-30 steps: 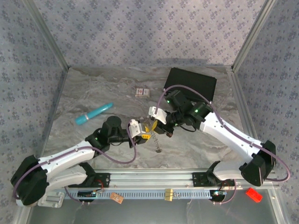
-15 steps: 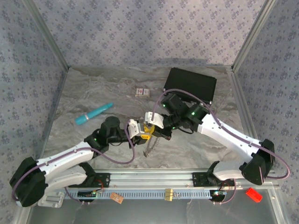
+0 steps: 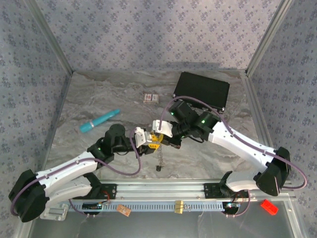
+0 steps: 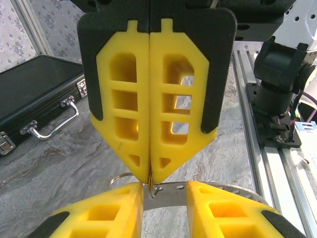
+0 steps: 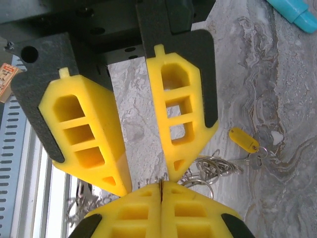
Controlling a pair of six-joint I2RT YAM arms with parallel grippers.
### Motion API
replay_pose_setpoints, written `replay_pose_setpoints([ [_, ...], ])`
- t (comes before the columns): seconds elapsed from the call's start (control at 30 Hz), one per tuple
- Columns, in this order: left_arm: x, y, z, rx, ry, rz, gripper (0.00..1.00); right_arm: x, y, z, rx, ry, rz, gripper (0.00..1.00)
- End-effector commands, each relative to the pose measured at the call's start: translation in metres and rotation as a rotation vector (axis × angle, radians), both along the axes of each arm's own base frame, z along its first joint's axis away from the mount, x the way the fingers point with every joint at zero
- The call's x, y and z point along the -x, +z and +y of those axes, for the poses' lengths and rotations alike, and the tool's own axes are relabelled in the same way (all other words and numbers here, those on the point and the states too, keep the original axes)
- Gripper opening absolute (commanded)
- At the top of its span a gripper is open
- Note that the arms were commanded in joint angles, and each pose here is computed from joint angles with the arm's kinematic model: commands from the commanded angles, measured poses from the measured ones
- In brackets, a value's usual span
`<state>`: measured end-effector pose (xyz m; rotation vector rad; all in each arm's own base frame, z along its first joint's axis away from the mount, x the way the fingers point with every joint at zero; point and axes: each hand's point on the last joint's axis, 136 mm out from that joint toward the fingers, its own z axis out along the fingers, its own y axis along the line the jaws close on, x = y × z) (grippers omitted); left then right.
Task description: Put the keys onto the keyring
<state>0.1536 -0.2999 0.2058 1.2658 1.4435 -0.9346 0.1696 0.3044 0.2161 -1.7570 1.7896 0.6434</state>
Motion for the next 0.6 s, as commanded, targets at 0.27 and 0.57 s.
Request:
replay_pose_setpoints([
  [0.27, -0.001, -0.001, -0.001, 0.003, -0.006, 0.006, 0.23, 0.009, 0.011, 0.015, -0.083, 0.065, 0.012, 0.00],
  [0.57, 0.000, -0.002, 0.000, -0.001, -0.008, -0.007, 0.00, 0.011, 0.022, 0.017, -0.147, 0.064, 0.062, 0.08],
])
